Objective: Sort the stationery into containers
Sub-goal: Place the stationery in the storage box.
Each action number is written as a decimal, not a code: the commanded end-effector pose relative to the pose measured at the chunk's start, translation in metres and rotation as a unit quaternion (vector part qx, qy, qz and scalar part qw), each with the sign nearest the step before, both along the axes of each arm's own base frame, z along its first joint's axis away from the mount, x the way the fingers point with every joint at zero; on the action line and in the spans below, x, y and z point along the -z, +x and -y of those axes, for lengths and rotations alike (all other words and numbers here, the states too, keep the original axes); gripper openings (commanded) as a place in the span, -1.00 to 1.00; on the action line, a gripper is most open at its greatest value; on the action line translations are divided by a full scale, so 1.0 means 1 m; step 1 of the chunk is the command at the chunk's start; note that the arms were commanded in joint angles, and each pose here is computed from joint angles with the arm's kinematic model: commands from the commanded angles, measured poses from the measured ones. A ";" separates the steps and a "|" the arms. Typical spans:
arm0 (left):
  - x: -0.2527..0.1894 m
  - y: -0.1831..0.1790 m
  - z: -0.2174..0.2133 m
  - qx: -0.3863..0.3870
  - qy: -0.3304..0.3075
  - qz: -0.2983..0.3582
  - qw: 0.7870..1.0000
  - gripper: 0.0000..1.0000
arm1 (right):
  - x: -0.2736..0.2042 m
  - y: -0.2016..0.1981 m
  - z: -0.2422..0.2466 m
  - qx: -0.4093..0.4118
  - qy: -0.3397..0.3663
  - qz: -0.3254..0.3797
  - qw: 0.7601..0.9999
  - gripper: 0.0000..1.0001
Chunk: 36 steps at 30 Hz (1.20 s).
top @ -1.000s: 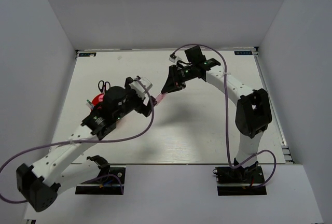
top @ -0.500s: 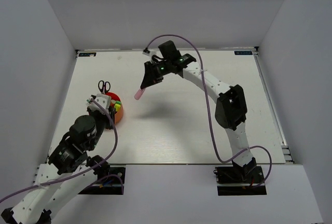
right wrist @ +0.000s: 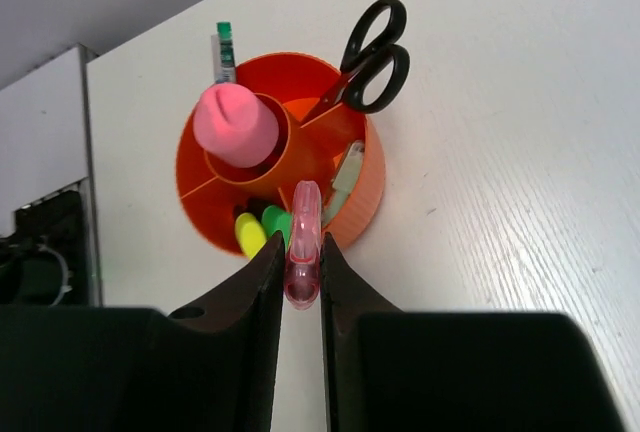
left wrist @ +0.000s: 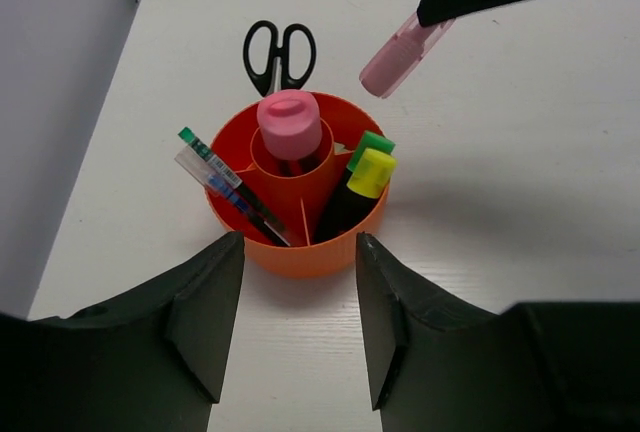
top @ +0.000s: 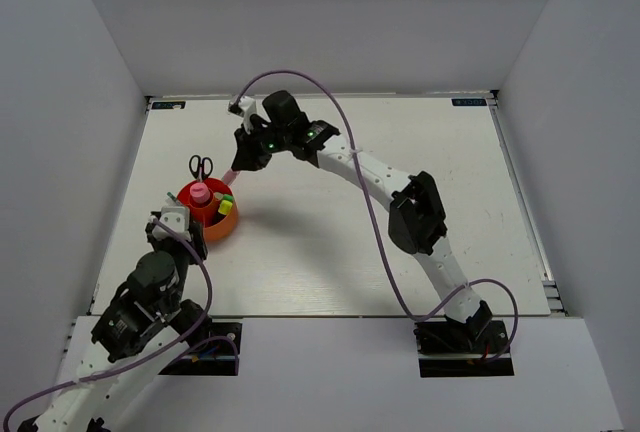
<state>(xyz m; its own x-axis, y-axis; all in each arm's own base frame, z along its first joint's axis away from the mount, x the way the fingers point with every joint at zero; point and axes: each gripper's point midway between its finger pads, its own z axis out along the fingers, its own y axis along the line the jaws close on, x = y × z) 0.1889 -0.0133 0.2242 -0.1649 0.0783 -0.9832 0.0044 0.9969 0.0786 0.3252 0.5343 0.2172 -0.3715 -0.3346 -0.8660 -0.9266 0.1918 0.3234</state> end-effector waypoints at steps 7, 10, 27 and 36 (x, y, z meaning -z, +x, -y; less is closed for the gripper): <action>-0.002 -0.005 -0.019 -0.039 -0.009 0.039 0.998 0.20 | -0.005 0.016 -0.044 0.017 0.052 0.092 0.994 -1.00; -0.002 -0.006 -0.020 -0.039 -0.011 0.042 0.998 0.22 | -0.005 0.019 -0.050 0.021 0.057 0.104 0.993 -1.00; 0.004 -0.006 -0.013 -0.022 -0.017 0.036 0.999 0.35 | 0.038 -0.003 -0.067 -0.023 0.017 0.143 0.989 -0.90; 0.008 -0.005 -0.008 -0.011 -0.013 0.028 0.999 0.61 | 0.019 0.005 -0.060 -0.004 0.019 0.158 0.987 0.02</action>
<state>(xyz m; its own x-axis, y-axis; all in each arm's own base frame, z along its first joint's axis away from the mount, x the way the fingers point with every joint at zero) 0.1823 0.0001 0.2208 -0.0948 0.0389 -0.9947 -0.0405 0.9983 0.0429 0.3217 0.5917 0.1533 -0.1422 -0.3735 -0.9167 -0.9828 0.1637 0.0857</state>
